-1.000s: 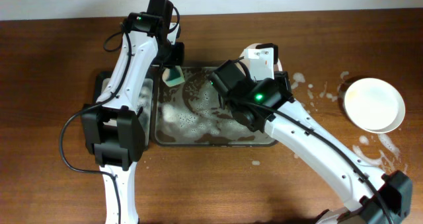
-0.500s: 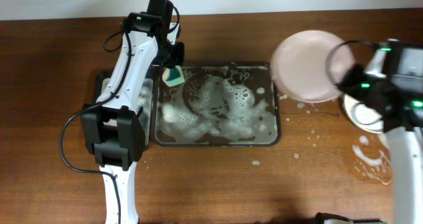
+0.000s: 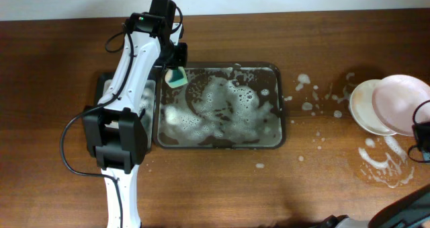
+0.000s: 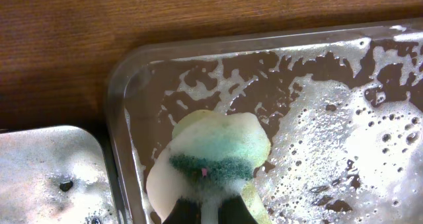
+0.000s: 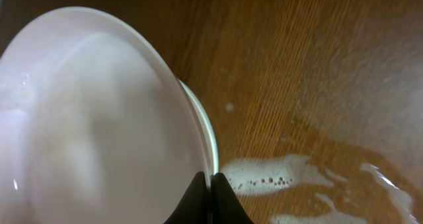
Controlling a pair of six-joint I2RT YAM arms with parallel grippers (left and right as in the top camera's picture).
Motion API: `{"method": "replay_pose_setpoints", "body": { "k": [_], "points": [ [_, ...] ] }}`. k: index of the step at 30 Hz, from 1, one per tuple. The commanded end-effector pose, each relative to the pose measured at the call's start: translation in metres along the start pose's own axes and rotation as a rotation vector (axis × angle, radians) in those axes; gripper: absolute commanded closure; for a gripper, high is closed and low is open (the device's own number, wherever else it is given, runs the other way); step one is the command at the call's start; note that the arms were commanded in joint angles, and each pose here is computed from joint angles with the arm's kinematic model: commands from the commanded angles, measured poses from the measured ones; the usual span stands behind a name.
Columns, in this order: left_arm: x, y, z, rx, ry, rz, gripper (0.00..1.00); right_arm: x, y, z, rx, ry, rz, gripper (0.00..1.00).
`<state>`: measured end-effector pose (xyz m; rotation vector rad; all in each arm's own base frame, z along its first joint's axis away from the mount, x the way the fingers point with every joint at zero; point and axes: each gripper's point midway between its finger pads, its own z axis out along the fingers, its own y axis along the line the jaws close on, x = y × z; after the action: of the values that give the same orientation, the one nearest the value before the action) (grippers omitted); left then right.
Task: Clean dirty plates on tray and stack at the side
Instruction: 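Lower the pink plate onto the white plate stack, release, then place the sponge in the small left tray with left gripper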
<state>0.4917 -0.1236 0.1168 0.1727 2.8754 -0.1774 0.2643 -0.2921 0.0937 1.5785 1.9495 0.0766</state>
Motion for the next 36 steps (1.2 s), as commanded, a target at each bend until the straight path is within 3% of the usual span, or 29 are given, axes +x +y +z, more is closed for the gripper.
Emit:
{"method": "replay_pose_setpoints", "body": {
  "k": [1, 10, 11, 12, 13, 16, 17, 18, 19, 23, 27, 31, 33, 36],
  "points": [
    [0.000, -0.003, 0.001, 0.012, 0.000, -0.008, 1.00, 0.023, 0.003, 0.029, 0.021, 0.072, -0.020, 0.96],
    [0.000, -0.003, 0.001, 0.012, 0.000, -0.008, 1.00, 0.028, 0.012, 0.046, 0.078, 0.029, -0.094, 0.96],
    [0.000, -0.003, 0.001, 0.012, 0.000, -0.008, 1.00, 0.027, 0.013, 0.046, 0.076, 0.025, -0.094, 0.81],
    [0.000, -0.003, 0.001, 0.012, 0.000, -0.008, 0.99, 0.026, 0.013, 0.046, 0.074, 0.022, -0.094, 0.56],
    [0.000, -0.003, 0.001, 0.012, 0.000, -0.008, 1.00, 0.025, 0.017, 0.046, 0.056, 0.023, -0.095, 0.23],
    [0.000, -0.003, 0.001, 0.012, 0.000, -0.008, 1.00, 0.022, 0.055, 0.028, -0.111, 0.054, -0.102, 0.19],
    [0.000, -0.002, 0.001, 0.012, 0.000, -0.007, 1.00, 0.009, 0.079, -0.007, -0.186, 0.024, -0.117, 0.17],
    [-0.004, -0.005, -0.011, 0.018, -0.017, -0.006, 1.00, 0.005, 0.106, -0.058, -0.286, -0.007, -0.146, 0.07],
    [-0.009, -0.006, -0.028, 0.018, -0.043, -0.004, 0.99, 0.013, 0.126, -0.094, -0.347, -0.041, -0.206, 0.03],
    [0.000, 0.011, -0.108, -0.104, -0.097, 0.012, 0.99, 0.068, 0.174, -0.156, -0.484, -0.039, -0.397, 0.02],
    [0.049, 0.035, -0.161, -0.207, -0.020, -0.007, 1.00, 0.117, 0.201, -0.162, -0.491, -0.013, -0.544, 0.02],
    [0.068, 0.053, -0.210, -0.246, -0.093, -0.045, 0.99, 0.171, 0.222, -0.164, -0.477, -0.004, -0.719, 0.02],
    [0.076, 0.079, -0.221, -0.340, -0.100, -0.078, 0.99, 0.200, 0.229, -0.161, -0.472, 0.019, -0.798, 0.02],
    [0.100, 0.109, -0.193, -0.388, 0.034, -0.131, 0.99, 0.243, 0.232, -0.141, -0.448, 0.108, -0.904, 0.02]
  ]
}}
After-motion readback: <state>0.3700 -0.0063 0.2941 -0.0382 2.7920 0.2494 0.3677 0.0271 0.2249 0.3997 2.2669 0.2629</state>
